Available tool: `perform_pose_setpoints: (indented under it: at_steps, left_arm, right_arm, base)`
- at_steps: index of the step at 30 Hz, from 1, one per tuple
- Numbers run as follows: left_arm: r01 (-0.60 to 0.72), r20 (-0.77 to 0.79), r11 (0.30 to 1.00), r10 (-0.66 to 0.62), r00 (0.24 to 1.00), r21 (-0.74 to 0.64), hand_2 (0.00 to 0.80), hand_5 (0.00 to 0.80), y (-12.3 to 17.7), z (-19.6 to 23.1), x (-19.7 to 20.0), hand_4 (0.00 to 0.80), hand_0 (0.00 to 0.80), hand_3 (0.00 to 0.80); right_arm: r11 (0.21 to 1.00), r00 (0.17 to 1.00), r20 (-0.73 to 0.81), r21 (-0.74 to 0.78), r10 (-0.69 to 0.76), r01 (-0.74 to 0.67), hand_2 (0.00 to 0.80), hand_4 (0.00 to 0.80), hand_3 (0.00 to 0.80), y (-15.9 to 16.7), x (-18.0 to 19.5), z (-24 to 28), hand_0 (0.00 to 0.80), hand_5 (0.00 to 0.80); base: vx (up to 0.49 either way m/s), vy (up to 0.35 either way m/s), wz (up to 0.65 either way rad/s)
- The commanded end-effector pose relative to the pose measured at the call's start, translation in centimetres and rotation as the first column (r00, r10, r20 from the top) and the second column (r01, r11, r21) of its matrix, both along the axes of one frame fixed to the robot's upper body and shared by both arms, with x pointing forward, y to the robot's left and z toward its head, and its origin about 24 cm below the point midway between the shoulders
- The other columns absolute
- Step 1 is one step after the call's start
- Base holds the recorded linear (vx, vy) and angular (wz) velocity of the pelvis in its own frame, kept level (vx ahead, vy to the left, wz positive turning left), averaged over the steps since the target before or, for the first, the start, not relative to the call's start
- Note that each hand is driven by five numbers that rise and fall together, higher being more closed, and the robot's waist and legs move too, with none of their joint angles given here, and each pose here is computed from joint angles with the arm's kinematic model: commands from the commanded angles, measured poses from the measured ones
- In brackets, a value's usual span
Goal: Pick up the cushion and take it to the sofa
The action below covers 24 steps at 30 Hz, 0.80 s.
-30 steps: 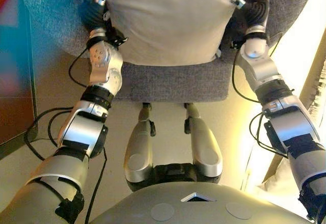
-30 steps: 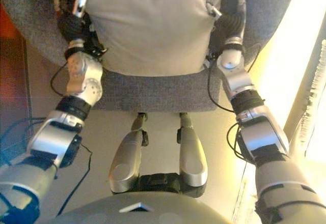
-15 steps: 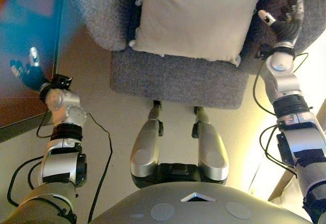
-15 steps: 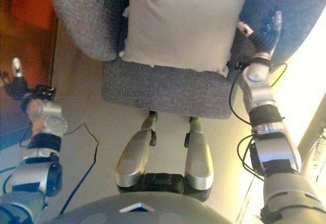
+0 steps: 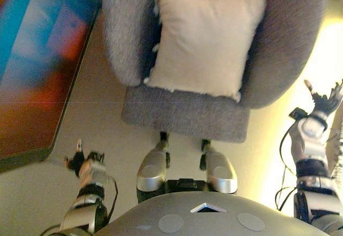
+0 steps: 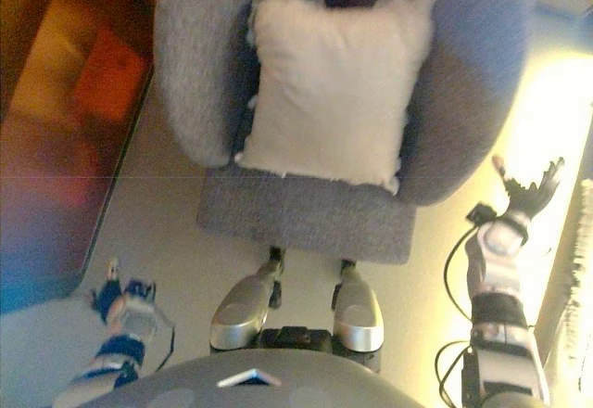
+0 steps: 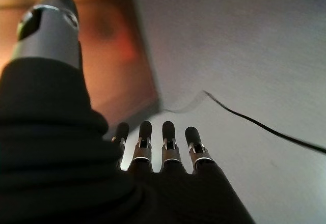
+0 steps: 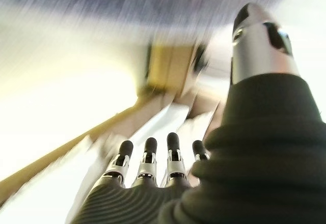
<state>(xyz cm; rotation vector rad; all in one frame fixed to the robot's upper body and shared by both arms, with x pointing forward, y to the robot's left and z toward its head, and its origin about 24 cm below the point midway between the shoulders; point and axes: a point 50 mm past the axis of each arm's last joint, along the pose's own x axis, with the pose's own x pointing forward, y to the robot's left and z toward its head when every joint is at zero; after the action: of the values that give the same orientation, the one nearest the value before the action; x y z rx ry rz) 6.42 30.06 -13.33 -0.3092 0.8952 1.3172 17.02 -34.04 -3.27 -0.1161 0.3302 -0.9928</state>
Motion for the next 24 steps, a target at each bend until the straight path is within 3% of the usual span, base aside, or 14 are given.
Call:
perform_pose_setpoints:
  at_steps: [1, 5, 11, 15, 18, 20, 24]
  left_arm:
    - [0.141, -0.137, 0.988, -0.149, 0.979, -0.065, 0.0, 0.0, 0.3, -0.8, -2.3, 0.0, 0.0, 0.0]
    - [0.312, -0.227, 0.91, -0.376, 0.898, -0.274, 0.0, 0.0, -1.9, -2.3, -4.2, 0.0, 0.0, 0.0]
    - [0.43, -0.19, 0.715, -0.61, 0.769, -0.551, 0.0, 0.0, -5.3, -3.6, -5.5, 0.0, 0.0, 0.0]
    - [0.433, -0.181, 0.649, -0.661, 0.728, -0.626, 0.0, 0.0, -6.9, -4.0, -5.4, 0.0, 0.0, 0.0]
    - [0.461, -0.155, 0.598, -0.704, 0.693, -0.656, 0.0, 0.0, -7.9, -4.2, -4.9, 0.0, 0.0, 0.0]
    - [0.453, -0.128, 0.626, -0.663, 0.737, -0.635, 0.0, 0.0, -8.2, -4.2, -4.0, 0.0, 0.0, 0.0]
    - [0.474, -0.121, 0.61, -0.685, 0.719, -0.635, 0.0, 0.0, -8.6, -4.2, -3.3, 0.0, 0.0, 0.0]
  right_arm:
    - [0.999, 0.993, -0.114, 0.017, -0.035, 0.037, 0.0, 0.0, 0.0, -0.6, -2.5, -2.1, 0.0, 0.0]
    - [0.982, 0.94, -0.34, 0.172, -0.011, 0.074, 0.0, 0.0, 0.0, 1.0, -6.8, -6.8, 0.0, 0.0]
    - [0.908, 0.796, -0.565, 0.416, 0.218, 0.046, 0.0, 0.0, 0.0, 5.6, -11.3, -11.5, 0.0, 0.0]
    - [0.828, 0.697, -0.623, 0.556, 0.356, 0.074, 0.0, 0.0, 0.0, 9.0, -13.5, -13.3, 0.0, 0.0]
    - [0.788, 0.596, -0.634, 0.616, 0.493, 0.005, 0.0, 0.0, 0.0, 10.8, -14.2, -13.9, 0.0, 0.0]
    - [0.772, 0.538, -0.636, 0.635, 0.552, -0.042, 0.0, 0.0, 0.0, 11.5, -14.1, -14.1, 0.0, 0.0]
    - [0.759, 0.477, -0.64, 0.644, 0.602, -0.095, 0.0, 0.0, 0.0, 12.1, -13.8, -14.1, 0.0, 0.0]
  base:
    - [0.157, -0.008, -0.01]
    - [0.125, -0.025, -0.17]
    - [0.037, 0.004, -0.18]
    - [0.006, 0.023, -0.11]
    - [0.001, 0.023, -0.04]
    - [-0.002, 0.015, -0.01]
    - [-0.005, 0.007, -0.02]
